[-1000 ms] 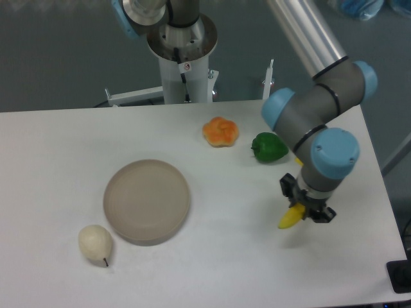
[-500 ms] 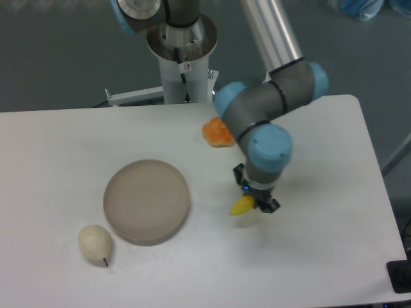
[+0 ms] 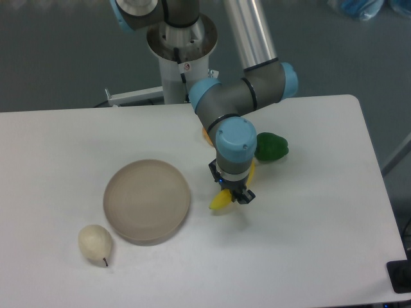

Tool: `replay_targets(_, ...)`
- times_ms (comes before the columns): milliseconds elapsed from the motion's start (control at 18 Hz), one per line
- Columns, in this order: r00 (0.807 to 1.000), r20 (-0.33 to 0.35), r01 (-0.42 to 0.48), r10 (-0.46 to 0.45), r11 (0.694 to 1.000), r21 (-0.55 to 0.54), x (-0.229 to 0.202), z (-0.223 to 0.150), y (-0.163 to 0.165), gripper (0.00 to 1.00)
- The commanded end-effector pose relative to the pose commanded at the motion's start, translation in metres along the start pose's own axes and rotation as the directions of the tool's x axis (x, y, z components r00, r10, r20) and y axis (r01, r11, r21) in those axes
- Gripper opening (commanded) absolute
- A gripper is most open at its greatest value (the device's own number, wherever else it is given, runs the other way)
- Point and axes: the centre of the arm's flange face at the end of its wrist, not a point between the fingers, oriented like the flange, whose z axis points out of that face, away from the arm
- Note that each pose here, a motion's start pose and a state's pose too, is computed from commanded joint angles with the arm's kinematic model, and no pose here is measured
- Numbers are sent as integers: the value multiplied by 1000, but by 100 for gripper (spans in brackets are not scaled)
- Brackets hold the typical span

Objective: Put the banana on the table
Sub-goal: 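Lower the banana onto the table and open the gripper, then lift the open gripper away from the banana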

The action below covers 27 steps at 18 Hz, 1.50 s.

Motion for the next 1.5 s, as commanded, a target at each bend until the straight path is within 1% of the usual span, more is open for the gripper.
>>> replay_targets(111,1000,-1,2,-2,1000,1,0,0,1,15)
replay_targets(167,1000,-1,3,-3,1000,2,-1,0,1,23)
replay_targets(222,1000,-1,3,-3,1000,2,-1,0,2,36)
replay_targets(278,1000,1,6,-6,1000,2,-2,0,3,55)
replay_targets(333,1000,3,9,-9,1000,3,-3,-2,4,57)
replay_targets(389,1000,3,12,-12,1000,5,-4,-1,5,90)
replay_targets(444,1000,4,19,-19,1000,5,-4,-2,5,100)
replay_targets(611,999,26,26,-26,1000,11,-12,-14,5,100)
replay_targets(667,998,54,42,-43,999,22,-25,-29,18,100)
replay_targets(778,994,94,61,-64,997,38,-38,-51,28,100)
replay_targets(889,986,126,104,-110,993,58,-66,-70,51,100)
replay_targets(944,983,141,110,-118,992,62,-83,-76,64,100)
replay_targets(1056,987,148,57,-63,997,44,-99,-71,69,100)
replay_targets(1111,987,152,47,-52,998,39,-107,-70,74,100)
replay_targets(1333,985,156,67,-72,997,41,-141,-60,87,100)
replay_targets(1500,989,133,58,-62,998,34,-172,-69,84,100)
